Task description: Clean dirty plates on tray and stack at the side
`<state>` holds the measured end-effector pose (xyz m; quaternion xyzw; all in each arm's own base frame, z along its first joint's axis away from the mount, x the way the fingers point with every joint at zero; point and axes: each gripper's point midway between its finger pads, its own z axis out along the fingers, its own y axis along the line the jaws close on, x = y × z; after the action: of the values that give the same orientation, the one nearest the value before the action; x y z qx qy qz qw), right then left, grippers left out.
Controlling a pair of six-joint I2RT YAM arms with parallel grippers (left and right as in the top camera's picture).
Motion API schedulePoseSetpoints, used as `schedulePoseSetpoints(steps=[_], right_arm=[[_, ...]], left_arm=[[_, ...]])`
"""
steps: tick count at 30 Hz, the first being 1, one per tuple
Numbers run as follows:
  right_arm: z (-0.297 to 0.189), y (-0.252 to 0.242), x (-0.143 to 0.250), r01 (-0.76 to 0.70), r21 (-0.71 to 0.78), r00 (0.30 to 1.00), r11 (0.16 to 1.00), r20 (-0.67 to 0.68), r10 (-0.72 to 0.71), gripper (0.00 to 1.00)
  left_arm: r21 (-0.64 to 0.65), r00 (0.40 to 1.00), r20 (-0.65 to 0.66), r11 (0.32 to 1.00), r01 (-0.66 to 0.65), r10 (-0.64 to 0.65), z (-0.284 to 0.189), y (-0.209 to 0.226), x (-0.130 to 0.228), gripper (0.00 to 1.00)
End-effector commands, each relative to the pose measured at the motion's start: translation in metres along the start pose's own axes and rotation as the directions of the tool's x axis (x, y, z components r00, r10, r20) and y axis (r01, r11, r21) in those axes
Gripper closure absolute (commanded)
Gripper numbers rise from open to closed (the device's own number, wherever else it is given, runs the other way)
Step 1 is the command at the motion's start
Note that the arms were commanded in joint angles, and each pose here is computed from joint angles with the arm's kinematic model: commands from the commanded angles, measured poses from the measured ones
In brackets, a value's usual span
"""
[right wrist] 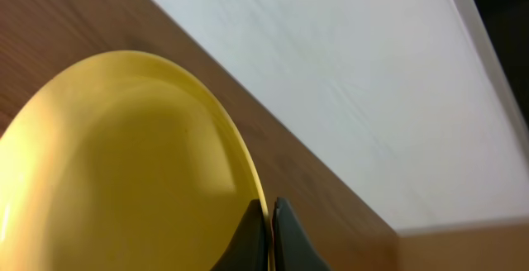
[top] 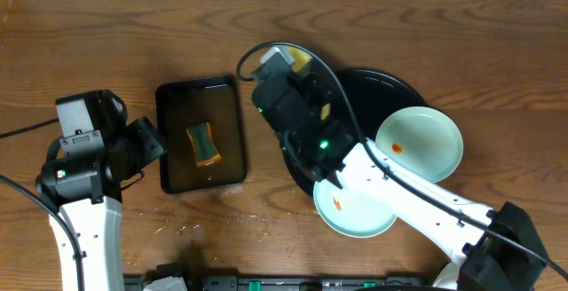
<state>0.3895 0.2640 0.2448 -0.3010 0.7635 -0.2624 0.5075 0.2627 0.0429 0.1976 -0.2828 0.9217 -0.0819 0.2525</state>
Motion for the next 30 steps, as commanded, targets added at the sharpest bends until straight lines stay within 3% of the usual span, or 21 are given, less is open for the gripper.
schedulePoseSetpoints(steps=[1,6,15,26,30], right_arm=[[-0.021,0.042,-0.037,-0.06,-0.201,0.985,0.978,0.144,0.09,0.99],[-0.033,0.067,-0.07,-0.09,-0.288,0.951,0.953,0.259,0.168,0.99],[-0.038,0.105,-0.078,0.133,-0.179,0.937,0.975,0.343,-0.065,0.99],[-0.056,0.093,-0.095,0.164,-0.056,0.914,0.985,0.384,-0.13,0.99],[-0.052,0.082,-0.089,0.08,-0.028,0.938,0.996,0.341,-0.065,0.99]], left_arm=[[0.002,1.0,-0.011,1.0,-0.003,0.003,0.002,0.001,0.002,0.45],[-0.002,1.0,-0.019,1.0,-0.002,0.002,0.002,0.002,0.004,0.46],[-0.001,1.0,-0.018,1.0,-0.002,0.002,0.002,0.002,0.003,0.46],[-0.001,1.0,-0.018,1.0,-0.002,0.002,0.002,0.002,0.003,0.46],[-0.001,1.0,-0.018,1.0,-0.002,0.002,0.002,0.002,0.003,0.46]])
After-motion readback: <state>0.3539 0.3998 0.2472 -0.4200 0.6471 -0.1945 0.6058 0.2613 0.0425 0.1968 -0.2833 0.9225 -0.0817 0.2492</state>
